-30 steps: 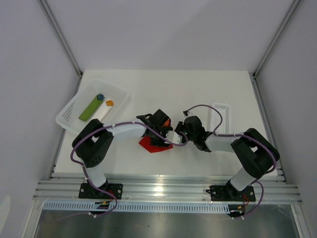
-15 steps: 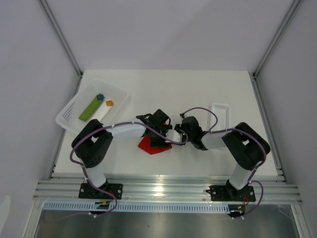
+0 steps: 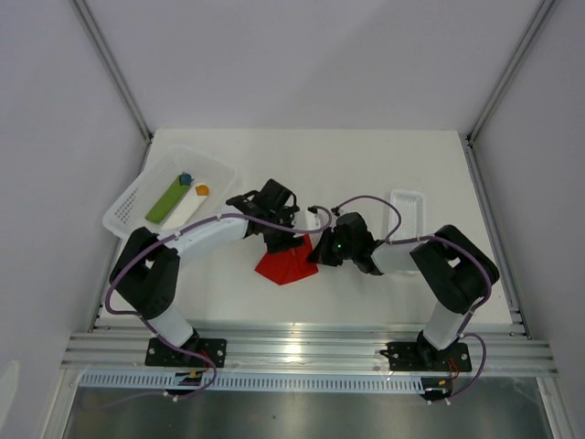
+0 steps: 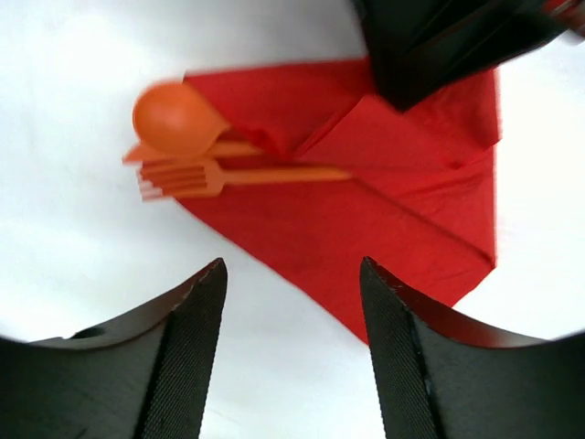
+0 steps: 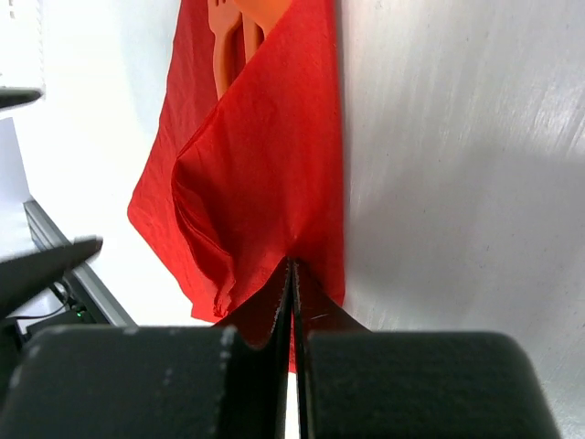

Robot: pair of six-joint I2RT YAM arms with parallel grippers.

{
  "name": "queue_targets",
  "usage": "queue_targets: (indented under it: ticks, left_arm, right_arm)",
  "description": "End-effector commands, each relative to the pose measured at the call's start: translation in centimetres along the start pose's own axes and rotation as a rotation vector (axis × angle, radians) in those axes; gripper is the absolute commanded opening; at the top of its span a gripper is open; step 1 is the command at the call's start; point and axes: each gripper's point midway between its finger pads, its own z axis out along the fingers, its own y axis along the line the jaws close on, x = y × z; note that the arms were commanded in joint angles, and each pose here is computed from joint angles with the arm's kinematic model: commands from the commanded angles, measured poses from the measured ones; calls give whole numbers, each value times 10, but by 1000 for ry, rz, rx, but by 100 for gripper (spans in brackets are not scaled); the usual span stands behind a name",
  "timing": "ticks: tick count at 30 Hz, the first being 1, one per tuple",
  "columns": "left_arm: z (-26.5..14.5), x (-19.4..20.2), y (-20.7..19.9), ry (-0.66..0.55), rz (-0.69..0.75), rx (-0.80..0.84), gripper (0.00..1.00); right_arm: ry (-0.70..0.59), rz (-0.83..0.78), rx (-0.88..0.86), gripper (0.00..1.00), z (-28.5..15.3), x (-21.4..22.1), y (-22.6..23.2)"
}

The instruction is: Place the utensils on the paper napkin and roll it up

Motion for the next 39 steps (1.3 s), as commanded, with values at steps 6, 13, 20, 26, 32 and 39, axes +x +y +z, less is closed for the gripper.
queue_targets:
  ticks: [6, 13, 20, 26, 32, 39]
  left_arm:
    - [19, 54, -19, 142, -122, 45, 62]
    - [23, 60, -21, 144, -175, 61, 62]
    - [22, 60, -26, 128, -205, 86, 63]
    - [23, 61, -26, 123, -224, 92, 64]
    - [13, 31, -12, 31, -257, 63, 68]
    - [7, 4, 7, -28, -252, 31, 67]
  right_arm:
    - [-71, -112, -41, 0, -4, -29, 29]
    - [-34, -145, -59, 0, 10, -25, 39]
    - [72, -149, -123, 0, 27, -4, 48]
    - [124, -156, -136, 0, 30, 1, 49]
    - [160, -140, -83, 0, 32, 5, 40]
    - [166, -99, -75, 0, 35, 3, 34]
